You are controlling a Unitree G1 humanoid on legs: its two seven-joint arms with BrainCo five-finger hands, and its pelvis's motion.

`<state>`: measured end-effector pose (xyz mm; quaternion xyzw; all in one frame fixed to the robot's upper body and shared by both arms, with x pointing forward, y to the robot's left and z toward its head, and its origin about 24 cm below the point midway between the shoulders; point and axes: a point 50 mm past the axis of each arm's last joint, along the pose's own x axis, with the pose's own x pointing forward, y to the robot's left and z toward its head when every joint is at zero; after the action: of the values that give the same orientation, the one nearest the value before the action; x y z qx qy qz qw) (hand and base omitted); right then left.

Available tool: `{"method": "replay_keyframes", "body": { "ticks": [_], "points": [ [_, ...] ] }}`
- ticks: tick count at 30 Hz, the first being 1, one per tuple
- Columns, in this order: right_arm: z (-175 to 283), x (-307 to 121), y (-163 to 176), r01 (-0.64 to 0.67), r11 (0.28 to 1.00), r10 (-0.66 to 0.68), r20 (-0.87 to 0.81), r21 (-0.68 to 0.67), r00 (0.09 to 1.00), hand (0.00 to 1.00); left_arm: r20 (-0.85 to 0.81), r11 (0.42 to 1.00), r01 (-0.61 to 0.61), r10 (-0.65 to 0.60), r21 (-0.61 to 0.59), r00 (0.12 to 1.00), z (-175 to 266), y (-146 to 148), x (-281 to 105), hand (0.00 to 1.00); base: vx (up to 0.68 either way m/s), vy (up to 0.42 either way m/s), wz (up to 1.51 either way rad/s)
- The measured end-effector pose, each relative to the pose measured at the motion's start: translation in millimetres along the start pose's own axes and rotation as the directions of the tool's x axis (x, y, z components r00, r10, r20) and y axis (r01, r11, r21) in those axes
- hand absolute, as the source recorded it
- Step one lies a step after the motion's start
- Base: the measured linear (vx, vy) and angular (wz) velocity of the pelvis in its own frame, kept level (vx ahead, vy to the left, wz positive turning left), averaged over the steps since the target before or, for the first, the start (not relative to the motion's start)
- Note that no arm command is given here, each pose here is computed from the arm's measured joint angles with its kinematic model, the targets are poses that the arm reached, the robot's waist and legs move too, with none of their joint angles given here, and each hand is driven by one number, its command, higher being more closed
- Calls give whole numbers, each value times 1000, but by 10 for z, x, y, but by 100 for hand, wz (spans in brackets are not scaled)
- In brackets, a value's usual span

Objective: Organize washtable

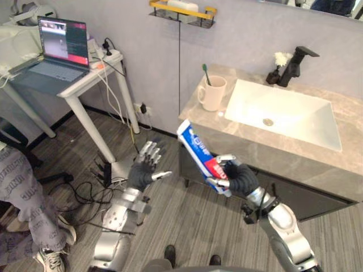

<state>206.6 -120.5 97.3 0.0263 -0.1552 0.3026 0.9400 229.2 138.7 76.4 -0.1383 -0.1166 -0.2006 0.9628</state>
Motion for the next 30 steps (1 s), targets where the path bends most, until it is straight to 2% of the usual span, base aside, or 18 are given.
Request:
{"method": "replay_keyframes", "body": {
  "ticks": [8,30],
  "points": [
    [70,50,107,-56,998,56,32,-7,998,100,26,994,107,-107,14,994,58,-153,200,0,35,9,-7],
    [74,63,110,-89,994,91,17,-61,996,100,100,976,206,-212,74,972,256,-260,531,0,0,3,-1]
  ]
}}
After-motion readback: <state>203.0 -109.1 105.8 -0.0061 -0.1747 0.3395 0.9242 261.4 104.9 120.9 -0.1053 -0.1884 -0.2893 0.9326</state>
